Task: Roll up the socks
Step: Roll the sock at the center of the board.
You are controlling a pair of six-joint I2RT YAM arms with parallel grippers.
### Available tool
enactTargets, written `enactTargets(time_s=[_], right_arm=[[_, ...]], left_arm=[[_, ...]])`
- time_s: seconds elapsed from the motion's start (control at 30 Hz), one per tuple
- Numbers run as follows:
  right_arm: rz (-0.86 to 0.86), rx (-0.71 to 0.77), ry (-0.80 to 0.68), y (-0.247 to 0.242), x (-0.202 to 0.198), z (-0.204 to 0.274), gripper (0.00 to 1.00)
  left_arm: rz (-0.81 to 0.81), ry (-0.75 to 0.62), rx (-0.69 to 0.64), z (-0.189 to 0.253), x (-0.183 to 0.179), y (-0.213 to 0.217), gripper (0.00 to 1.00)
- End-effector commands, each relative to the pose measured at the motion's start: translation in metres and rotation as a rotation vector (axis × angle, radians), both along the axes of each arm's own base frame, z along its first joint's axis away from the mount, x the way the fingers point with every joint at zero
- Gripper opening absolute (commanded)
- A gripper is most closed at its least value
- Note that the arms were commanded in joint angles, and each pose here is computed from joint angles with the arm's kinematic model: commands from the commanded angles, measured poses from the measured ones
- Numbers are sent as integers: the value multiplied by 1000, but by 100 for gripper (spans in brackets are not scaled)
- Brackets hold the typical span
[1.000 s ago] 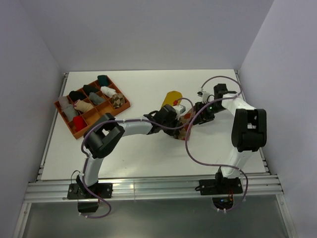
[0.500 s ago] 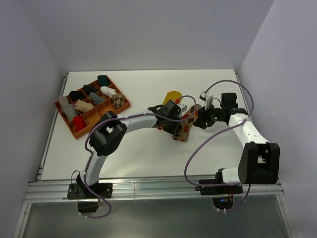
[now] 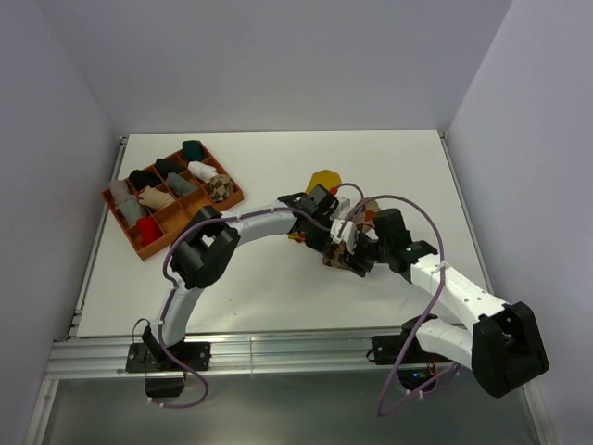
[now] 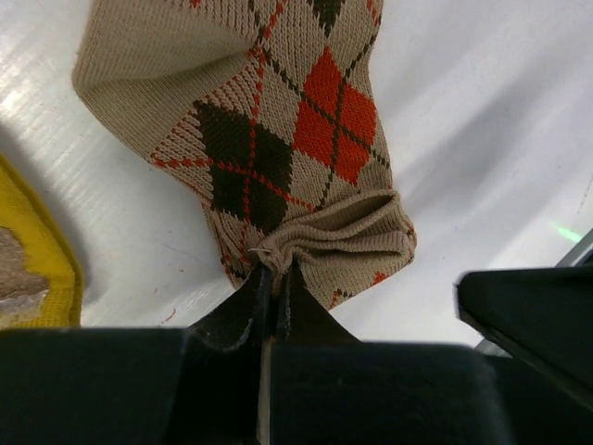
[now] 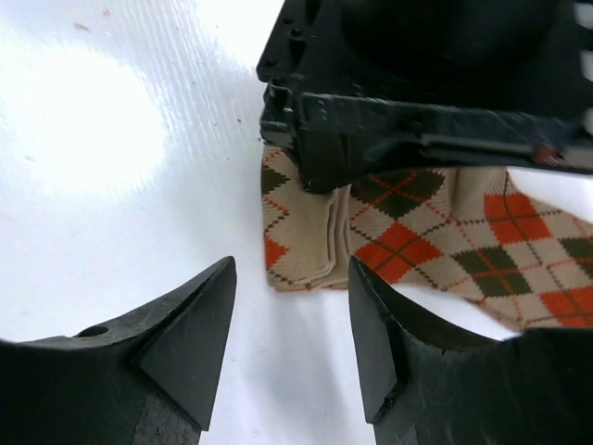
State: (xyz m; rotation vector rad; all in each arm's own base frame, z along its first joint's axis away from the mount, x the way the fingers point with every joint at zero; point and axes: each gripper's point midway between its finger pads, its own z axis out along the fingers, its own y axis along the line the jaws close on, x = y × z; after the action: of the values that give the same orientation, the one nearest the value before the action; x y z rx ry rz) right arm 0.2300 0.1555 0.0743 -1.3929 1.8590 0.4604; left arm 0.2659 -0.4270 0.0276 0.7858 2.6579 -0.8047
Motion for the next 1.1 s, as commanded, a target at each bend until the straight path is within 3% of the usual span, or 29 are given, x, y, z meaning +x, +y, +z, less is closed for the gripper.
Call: enactTargets(time_s=[0.0,0.33,0.73,0.83,0.9,1.07], right_arm=[[26,-100,-104,1,14,-9,59],[82,-227,-104,13,7,-41,59],[14,-345,-29,3,16,-63,52],[-4,-365,15,0,14,-67,47],[-13,-376,49,-1,11,-69,36],[15,-358,173,0,-9,-70,25]], left_arm=[[-20,128,118,-35,-28,25,0],[-29,135,123,-36,-31,29,0],[-45,127,110,-32,-31,29,2],[-47,128,105,-30,-31,29,4],[-33,128,100,-29,-29,29,6],[42,152,7,-8,-22,21,21]])
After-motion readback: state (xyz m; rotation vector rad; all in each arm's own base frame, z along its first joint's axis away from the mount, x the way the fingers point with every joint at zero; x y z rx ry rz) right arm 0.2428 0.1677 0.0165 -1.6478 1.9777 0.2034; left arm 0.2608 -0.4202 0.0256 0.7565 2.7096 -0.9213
